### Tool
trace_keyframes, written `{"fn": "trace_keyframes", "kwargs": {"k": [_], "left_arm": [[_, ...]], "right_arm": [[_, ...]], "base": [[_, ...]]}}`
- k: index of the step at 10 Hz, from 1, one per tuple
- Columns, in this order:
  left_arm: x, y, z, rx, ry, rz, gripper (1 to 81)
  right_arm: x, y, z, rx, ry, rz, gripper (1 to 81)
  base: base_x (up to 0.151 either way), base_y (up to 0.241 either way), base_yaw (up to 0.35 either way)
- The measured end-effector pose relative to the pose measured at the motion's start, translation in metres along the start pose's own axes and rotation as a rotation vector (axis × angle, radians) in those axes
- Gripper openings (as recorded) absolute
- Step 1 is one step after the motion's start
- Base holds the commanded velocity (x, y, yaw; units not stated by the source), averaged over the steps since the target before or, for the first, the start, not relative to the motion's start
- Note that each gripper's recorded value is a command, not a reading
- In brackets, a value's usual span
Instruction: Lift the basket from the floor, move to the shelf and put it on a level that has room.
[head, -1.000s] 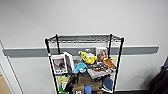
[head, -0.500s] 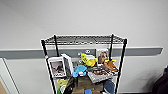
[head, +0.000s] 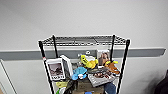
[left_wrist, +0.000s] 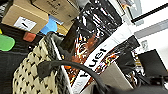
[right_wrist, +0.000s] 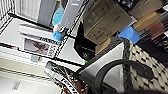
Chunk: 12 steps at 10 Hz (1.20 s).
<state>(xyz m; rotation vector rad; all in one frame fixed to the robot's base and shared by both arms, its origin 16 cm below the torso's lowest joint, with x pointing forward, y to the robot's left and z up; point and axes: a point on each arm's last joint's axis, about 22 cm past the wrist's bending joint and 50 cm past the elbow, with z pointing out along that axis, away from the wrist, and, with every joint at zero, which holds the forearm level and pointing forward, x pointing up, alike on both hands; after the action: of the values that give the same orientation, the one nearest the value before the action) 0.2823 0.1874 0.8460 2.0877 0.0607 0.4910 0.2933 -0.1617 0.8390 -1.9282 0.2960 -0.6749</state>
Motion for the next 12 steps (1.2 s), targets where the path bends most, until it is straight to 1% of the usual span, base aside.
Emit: {"fn": "trace_keyframes", "kwargs": {"k": [3, 6, 12], "left_arm": [[-0.0072, -0.0031, -0.0007, 0.002, 0.002, 0.000, 1.0], [-0.0075, -0.0032, -0.0005, -0.004, 0.025, 0.002, 1.0], [-0.0061, -0.0031, -0.0012, -0.004, 0.031, 0.002, 1.0]], "right_arm": [[-0.0041, 0.0004, -0.0023, 0.002, 0.002, -0.005, 1.0], [-0.0037, -0.0009, -0.0019, 0.005, 0.002, -0.005, 1.0], [-0.0042, -0.0041, -0.0013, 0.011, 0.000, -0.004, 1.0]], "base": [[0.083, 0.000, 0.000], [0.087, 0.000, 0.000], [0.088, 0.000, 0.000]]}}
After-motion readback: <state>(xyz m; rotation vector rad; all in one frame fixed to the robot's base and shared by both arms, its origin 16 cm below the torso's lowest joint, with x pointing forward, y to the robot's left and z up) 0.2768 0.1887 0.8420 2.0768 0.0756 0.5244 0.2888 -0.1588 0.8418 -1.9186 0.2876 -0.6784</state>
